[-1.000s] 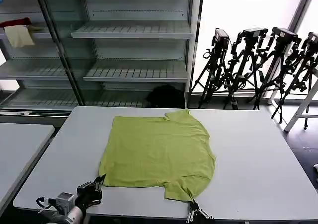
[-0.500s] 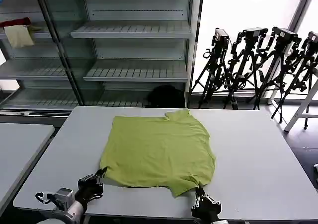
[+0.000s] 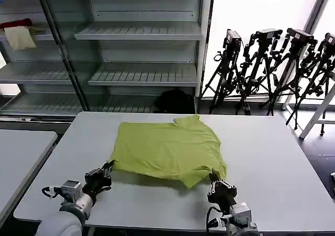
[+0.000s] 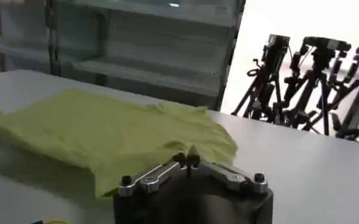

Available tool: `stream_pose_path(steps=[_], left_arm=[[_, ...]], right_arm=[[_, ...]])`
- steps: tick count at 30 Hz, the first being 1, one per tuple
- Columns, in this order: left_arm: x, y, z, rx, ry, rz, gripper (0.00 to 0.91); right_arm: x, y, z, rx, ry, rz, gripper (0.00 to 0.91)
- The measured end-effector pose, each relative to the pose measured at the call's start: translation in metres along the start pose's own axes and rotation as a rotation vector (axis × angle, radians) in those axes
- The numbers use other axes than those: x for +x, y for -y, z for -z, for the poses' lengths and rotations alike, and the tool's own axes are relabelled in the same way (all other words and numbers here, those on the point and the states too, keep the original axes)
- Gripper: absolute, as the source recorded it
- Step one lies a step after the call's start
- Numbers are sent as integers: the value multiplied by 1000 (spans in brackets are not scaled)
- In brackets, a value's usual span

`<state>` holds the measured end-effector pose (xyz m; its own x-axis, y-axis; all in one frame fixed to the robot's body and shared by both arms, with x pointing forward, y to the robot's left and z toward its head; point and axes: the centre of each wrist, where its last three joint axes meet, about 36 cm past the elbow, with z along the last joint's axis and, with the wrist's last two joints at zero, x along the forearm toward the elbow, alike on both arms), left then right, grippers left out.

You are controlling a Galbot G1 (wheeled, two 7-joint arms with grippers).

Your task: Fold and organize the clothes.

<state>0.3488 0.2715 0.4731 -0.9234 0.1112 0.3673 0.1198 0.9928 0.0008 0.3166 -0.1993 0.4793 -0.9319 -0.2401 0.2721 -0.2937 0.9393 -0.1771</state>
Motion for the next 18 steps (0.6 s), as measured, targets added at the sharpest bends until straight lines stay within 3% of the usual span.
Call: stream_pose_path(steps=[18], left_arm=[[-31, 0, -3, -4, 52, 28, 10]], right_arm=[[-43, 40, -18, 33, 80, 72, 0]])
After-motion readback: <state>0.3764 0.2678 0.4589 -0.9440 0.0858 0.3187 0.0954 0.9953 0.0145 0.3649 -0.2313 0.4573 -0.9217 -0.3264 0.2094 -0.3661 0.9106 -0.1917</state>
